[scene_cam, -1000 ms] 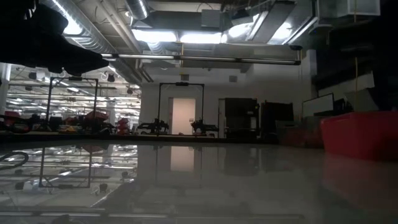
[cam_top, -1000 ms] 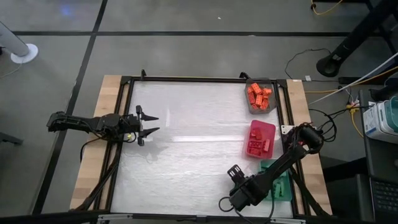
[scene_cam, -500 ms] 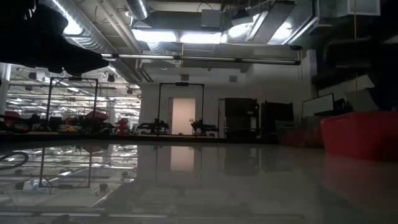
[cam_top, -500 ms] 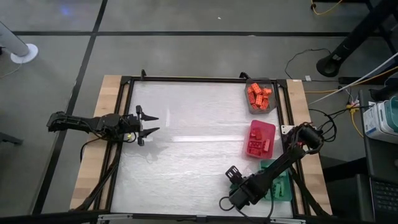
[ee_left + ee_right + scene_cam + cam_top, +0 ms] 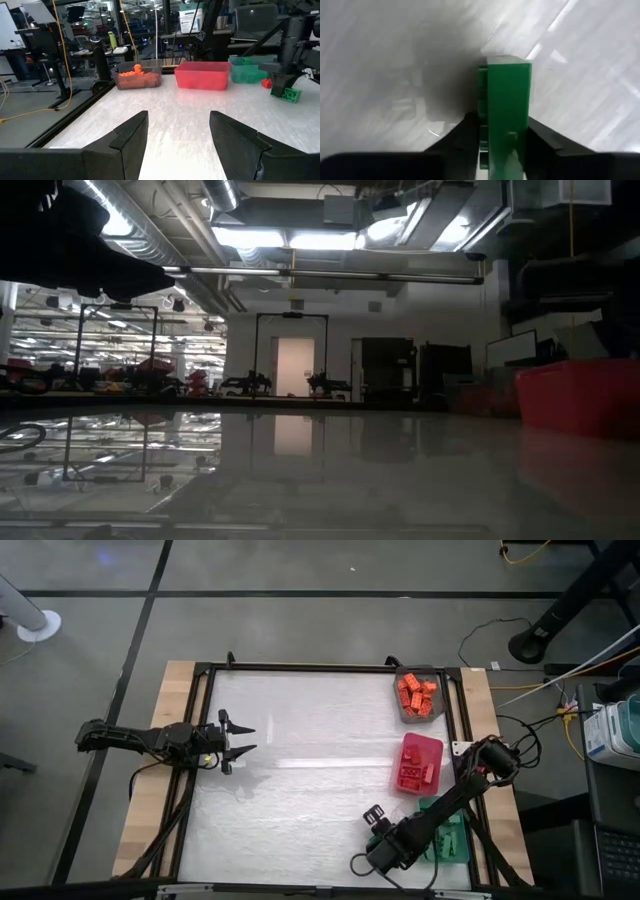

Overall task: Sort blocks
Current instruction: Put the green game piece into the blue bin

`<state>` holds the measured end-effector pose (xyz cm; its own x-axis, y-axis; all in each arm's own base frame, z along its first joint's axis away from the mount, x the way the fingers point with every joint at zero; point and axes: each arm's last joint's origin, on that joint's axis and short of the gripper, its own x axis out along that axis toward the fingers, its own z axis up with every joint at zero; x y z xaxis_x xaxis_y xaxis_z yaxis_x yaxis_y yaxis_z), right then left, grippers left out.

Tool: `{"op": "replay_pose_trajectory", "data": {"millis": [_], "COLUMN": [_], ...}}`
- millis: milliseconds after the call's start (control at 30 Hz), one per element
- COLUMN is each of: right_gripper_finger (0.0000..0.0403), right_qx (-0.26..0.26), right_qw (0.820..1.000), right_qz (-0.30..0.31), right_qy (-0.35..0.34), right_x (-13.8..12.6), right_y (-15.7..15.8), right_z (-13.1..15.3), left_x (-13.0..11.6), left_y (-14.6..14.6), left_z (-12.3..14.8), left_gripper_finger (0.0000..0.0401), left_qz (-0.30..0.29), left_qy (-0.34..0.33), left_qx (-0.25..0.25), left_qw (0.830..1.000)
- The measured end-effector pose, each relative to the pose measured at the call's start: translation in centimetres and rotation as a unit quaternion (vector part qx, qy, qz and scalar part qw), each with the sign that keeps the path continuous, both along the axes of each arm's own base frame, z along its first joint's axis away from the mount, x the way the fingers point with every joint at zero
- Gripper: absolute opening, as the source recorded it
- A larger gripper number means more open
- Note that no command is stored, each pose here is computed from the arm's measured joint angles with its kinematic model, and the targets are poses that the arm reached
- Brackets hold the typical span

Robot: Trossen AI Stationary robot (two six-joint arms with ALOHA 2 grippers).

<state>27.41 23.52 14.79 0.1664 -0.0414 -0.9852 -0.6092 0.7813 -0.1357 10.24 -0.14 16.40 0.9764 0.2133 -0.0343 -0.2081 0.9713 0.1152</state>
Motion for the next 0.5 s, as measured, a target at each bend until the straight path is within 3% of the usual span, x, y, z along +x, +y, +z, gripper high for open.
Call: {"op": "replay_pose_trajectory", "data": {"millis": [100, 233, 500], "right_gripper_finger": [0.0091, 0.0091, 0.0109], "right_qx": [0.01, 0.01, -0.023], "right_qw": [0.999, 0.997, 0.983], "right_qz": [-0.036, -0.078, -0.176], "right_qy": [0.002, 0.012, 0.052], "right_x": [0.3, 0.8, 0.8], "right_y": [-0.2, -0.2, -0.1], "right_z": [0.2, 1.4, 6.6], "left_x": [0.0, 0.0, 0.0], "left_y": [0.0, 0.0, 0.0], "left_z": [0.0, 0.0, 0.0], "left_gripper_finger": [0.02, 0.02, 0.02], "left_qz": [0.0, 0.0, 0.0], "left_qy": [0.0, 0.0, 0.0], "left_qx": [0.0, 0.0, 0.0], "left_qw": [1.0, 1.0, 1.0]}}
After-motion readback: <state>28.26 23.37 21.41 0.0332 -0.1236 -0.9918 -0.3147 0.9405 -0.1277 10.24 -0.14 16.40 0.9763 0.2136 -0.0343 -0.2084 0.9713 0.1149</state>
